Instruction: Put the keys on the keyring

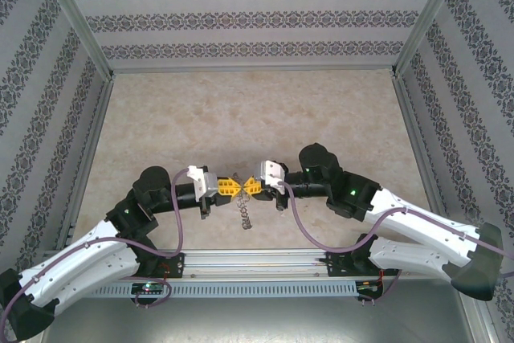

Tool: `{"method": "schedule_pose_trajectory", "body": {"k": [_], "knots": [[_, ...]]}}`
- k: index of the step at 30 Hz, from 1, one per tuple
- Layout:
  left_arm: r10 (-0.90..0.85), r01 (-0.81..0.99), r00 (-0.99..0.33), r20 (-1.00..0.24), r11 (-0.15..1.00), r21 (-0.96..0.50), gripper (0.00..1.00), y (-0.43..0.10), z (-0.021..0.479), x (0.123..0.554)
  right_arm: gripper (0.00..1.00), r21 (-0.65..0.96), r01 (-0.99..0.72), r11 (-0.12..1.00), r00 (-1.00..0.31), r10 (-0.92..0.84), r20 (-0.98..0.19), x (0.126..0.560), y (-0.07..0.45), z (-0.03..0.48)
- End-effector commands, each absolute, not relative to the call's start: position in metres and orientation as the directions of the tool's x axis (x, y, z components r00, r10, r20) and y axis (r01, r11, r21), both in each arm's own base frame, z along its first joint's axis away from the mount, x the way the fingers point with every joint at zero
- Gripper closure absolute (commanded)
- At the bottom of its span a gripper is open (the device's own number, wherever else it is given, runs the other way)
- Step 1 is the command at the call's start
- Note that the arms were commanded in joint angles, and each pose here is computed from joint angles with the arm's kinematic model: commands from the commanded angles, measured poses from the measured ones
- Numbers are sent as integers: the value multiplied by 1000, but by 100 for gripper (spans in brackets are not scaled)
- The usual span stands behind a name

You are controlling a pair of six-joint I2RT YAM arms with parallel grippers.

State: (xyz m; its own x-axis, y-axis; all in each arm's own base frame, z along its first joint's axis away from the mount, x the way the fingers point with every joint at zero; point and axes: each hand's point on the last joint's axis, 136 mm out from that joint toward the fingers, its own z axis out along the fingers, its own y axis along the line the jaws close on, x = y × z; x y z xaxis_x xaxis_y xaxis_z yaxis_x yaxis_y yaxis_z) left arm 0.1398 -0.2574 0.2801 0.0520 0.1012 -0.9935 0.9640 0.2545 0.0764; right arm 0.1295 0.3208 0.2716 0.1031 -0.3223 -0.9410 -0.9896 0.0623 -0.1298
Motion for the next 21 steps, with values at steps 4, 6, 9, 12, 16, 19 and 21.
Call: {"method": "schedule_pose_trajectory", "body": {"k": [4, 6, 9, 12, 16, 19, 21], "knots": [[137, 938, 69, -988, 329, 111, 98, -254, 300, 155, 100, -201, -976, 88, 157, -358, -920, 139, 316, 285], [177, 936, 43, -983, 337, 101, 91, -255, 294, 159, 100, -214, -973, 89, 164, -387, -907, 142, 316, 285], [234, 934, 12, -972, 344, 94, 86, -256, 287, 163, 100, -229, -970, 83, 173, -428, -887, 146, 315, 284], [291, 930, -12, -957, 355, 97, 86, -256, 279, 167, 100, -240, -968, 75, 183, -449, -875, 146, 315, 286], [322, 932, -22, -947, 350, 97, 86, -257, 275, 169, 100, -250, -965, 75, 184, -486, -855, 147, 314, 284], [343, 935, -33, -939, 342, 91, 87, -260, 271, 170, 100, -261, -962, 78, 183, -523, -833, 148, 315, 280], [345, 936, -33, -938, 340, 92, 88, -262, 270, 171, 100, -264, -962, 72, 185, -542, -820, 147, 315, 278]]}}
